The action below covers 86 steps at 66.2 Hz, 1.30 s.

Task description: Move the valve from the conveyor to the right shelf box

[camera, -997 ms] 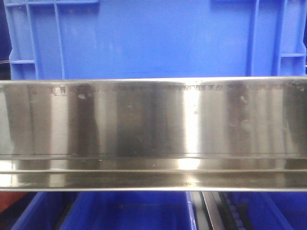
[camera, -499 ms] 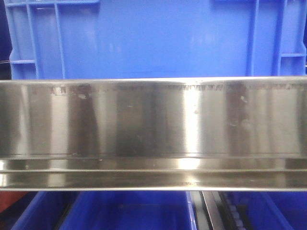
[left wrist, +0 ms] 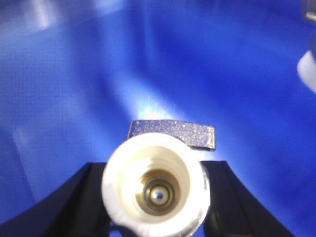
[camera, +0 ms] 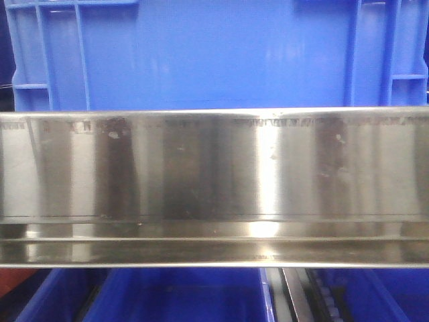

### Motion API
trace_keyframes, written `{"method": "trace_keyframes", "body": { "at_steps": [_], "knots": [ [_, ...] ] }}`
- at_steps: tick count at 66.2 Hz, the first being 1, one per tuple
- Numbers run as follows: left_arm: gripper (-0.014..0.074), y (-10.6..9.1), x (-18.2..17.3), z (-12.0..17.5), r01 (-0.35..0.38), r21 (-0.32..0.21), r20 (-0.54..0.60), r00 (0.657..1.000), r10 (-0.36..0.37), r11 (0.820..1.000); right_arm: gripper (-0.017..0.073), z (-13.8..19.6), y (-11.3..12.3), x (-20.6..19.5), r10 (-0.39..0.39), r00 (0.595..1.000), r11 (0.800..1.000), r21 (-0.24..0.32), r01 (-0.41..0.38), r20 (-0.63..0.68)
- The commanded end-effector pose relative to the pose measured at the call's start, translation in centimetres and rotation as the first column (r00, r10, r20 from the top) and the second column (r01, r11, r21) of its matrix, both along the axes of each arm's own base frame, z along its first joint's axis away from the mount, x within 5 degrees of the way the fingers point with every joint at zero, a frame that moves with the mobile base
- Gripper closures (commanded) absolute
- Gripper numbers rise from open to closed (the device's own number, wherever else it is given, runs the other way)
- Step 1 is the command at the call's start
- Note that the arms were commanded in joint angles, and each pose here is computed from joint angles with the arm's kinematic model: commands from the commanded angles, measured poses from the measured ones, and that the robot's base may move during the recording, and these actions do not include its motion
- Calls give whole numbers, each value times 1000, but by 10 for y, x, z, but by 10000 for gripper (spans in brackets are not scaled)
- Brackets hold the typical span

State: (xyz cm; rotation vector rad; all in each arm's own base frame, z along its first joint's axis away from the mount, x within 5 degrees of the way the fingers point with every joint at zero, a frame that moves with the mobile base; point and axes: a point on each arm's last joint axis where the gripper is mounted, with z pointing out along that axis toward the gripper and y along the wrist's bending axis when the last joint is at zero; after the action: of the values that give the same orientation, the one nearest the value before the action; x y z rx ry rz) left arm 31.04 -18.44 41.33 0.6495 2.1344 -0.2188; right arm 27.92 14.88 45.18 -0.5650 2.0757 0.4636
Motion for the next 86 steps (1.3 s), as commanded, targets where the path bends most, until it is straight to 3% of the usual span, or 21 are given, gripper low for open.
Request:
{"method": "trace_keyframes", "body": {
  "at_steps": [1,14,21,27,38,44,49,54,60,67,78,86],
  "knots": [
    [705,-7,6,-3,8,-5,8,1000,-8,1000,713,-2,7,9,4,1000,1000,23,-4,6],
    [699,-12,15,-23,7,42,-65,998,-4,999,711,-33,20,30,18,994,1000,-13,-19,-111],
    [618,-13,17,-31,7,63,-100,995,-1,998,666,-42,23,36,17,991,1000,-23,-20,-132],
    [463,-13,17,-35,7,84,-134,991,4,996,549,-43,23,37,16,991,1000,-24,-20,-136],
    [192,-12,16,-37,8,93,-148,989,6,996,226,-42,23,37,17,991,1000,-23,-20,-132],
    [108,-12,15,-35,7,96,-154,988,8,995,90,-40,23,36,17,992,1000,-21,-20,-128],
    [109,-10,13,-29,6,100,-161,987,10,995,38,-34,21,32,18,994,1000,-14,-19,-112],
    [139,-8,10,-19,4,95,-153,988,11,995,59,-24,18,26,19,996,1000,-1,-19,-84],
    [220,-3,3,-3,0,80,-130,991,10,997,158,-9,12,14,19,999,1000,19,-18,-41],
    [374,6,-10,17,-8,71,-88,996,14,997,379,13,3,-6,20,1000,999,46,-21,19],
    [685,26,-39,49,-23,44,-19,1000,24,999,718,48,-16,-46,16,992,995,94,-28,127],
    [705,45,-64,65,-61,13,42,997,60,998,713,61,-35,-79,-5,978,996,92,-14,208]
  ]
}}
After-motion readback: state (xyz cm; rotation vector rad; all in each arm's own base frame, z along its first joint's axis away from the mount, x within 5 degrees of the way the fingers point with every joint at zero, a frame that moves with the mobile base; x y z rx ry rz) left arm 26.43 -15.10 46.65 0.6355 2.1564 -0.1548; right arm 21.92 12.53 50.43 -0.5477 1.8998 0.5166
